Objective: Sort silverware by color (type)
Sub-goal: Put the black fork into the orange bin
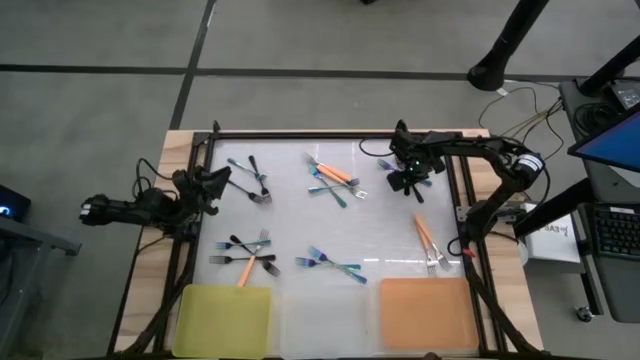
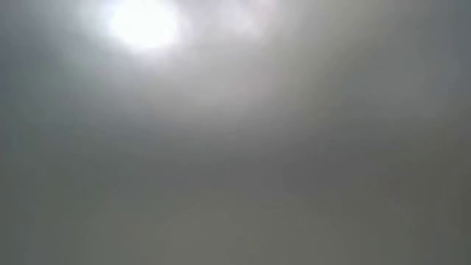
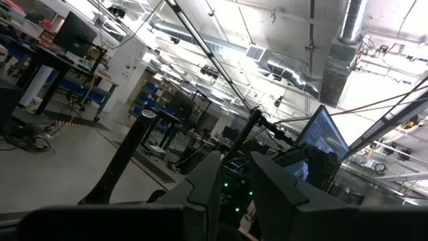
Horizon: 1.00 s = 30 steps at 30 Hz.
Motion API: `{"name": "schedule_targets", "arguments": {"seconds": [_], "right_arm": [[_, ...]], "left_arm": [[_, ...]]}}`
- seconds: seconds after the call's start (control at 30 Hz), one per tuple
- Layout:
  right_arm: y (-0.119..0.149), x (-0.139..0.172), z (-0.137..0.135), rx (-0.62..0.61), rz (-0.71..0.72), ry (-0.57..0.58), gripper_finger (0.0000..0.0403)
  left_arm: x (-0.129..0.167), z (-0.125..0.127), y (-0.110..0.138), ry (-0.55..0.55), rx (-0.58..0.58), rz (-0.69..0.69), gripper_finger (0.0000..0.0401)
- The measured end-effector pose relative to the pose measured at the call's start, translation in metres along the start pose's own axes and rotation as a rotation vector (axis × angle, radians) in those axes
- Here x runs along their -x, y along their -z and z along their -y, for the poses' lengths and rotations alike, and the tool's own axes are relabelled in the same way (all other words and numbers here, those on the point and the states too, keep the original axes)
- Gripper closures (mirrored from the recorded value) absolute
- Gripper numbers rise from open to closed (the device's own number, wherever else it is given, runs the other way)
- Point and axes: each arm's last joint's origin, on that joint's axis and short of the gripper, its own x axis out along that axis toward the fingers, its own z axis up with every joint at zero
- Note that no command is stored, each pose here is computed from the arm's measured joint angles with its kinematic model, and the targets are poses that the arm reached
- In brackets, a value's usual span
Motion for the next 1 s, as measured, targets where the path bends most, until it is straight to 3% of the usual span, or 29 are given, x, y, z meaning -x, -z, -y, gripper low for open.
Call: {"name": "schedule_targets", "arguments": {"seconds": [0.3,0.6,0.77,1.0], "right_arm": [[0.002,0.016,0.003,-0.008,0.082,-0.001,0.0392],[0.013,0.047,0.002,0.016,0.176,-0.119,0.0393],[0.035,0.069,-0.022,0.126,0.205,-0.269,0.0393],[0.088,0.097,-0.065,0.250,0.238,-0.399,0.0393]], "left_arm": [[0.000,0.000,0.000,0.001,0.000,0.000,0.0340],[0.000,0.000,0.000,0.000,0.000,0.000,0.0340],[0.000,0.000,0.000,0.000,0.000,0.000,0.0340],[0.000,0.000,0.000,0.000,0.000,0.000,0.0340]]}}
